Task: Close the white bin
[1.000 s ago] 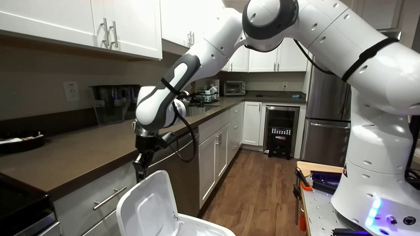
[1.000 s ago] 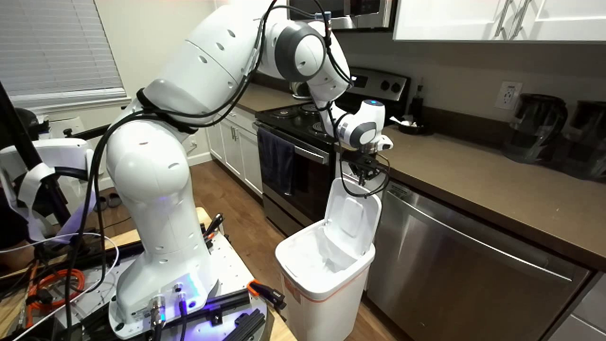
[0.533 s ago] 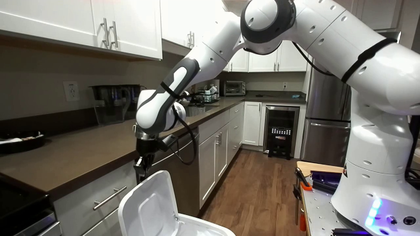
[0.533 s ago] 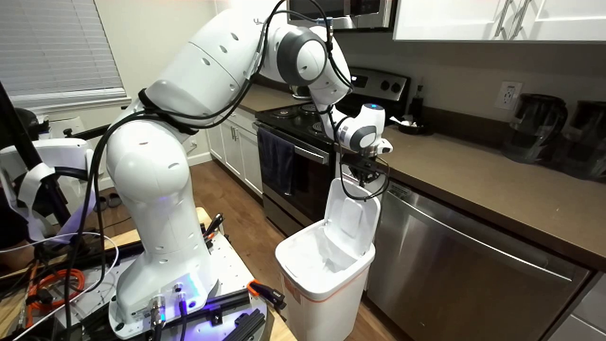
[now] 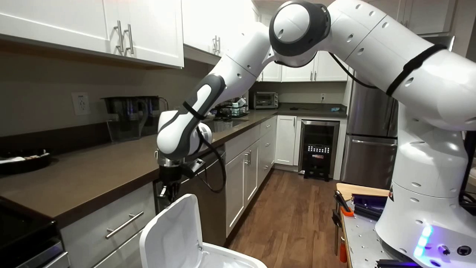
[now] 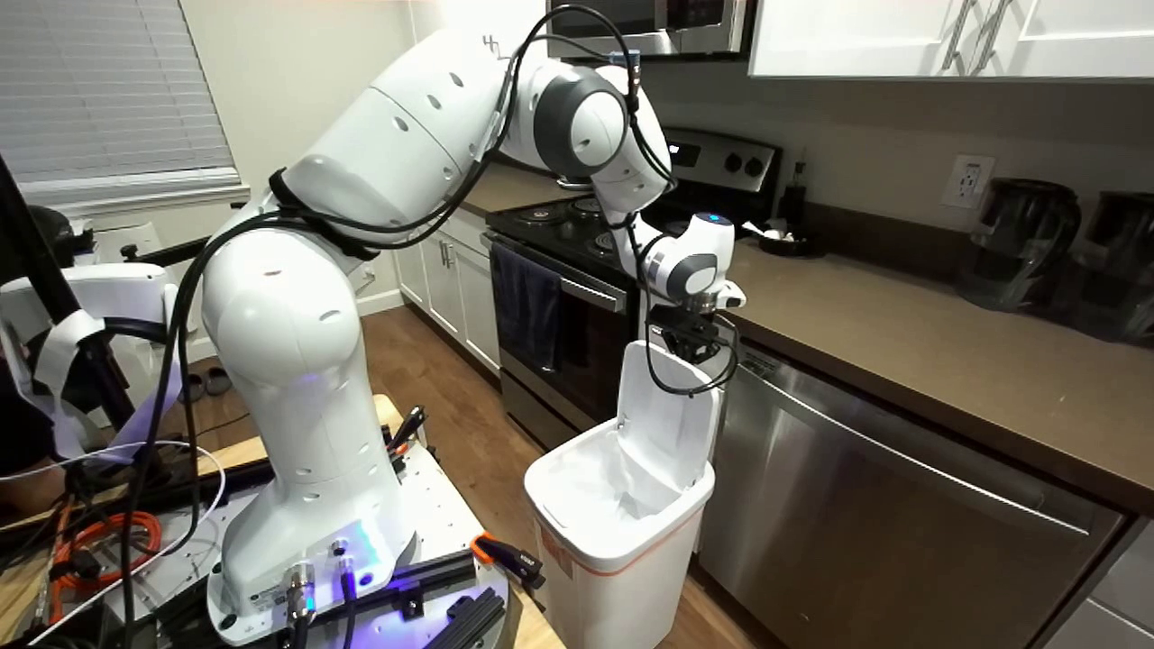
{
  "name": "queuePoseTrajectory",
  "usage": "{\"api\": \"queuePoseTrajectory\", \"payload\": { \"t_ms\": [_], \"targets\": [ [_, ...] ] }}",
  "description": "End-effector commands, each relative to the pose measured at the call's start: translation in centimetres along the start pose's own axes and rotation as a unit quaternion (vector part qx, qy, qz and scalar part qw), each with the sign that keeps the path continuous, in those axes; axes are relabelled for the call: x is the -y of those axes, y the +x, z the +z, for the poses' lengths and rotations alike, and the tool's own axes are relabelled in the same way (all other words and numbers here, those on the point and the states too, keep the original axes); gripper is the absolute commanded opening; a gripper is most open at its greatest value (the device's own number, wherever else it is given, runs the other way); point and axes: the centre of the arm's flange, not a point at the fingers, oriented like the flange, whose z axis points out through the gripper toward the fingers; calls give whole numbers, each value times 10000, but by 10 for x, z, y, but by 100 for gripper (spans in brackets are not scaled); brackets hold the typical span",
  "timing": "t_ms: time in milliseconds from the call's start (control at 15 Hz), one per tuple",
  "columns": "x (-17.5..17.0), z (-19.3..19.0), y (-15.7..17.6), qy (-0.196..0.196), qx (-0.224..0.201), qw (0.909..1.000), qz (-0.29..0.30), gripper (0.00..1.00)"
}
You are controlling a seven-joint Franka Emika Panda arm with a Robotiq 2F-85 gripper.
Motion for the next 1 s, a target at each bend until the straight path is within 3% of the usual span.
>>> {"api": "queuePoseTrajectory", "payload": {
  "t_ms": [0, 400, 600, 933],
  "targets": [
    [-5, 7, -23, 146, 285, 9993, 214, 8],
    [-12, 22, -53, 133, 1130, 9923, 499, 8],
    [-9, 45, -69, 369, 1489, 9868, 514, 8],
    [4, 80, -93, 691, 1504, 9849, 501, 8]
  ]
}}
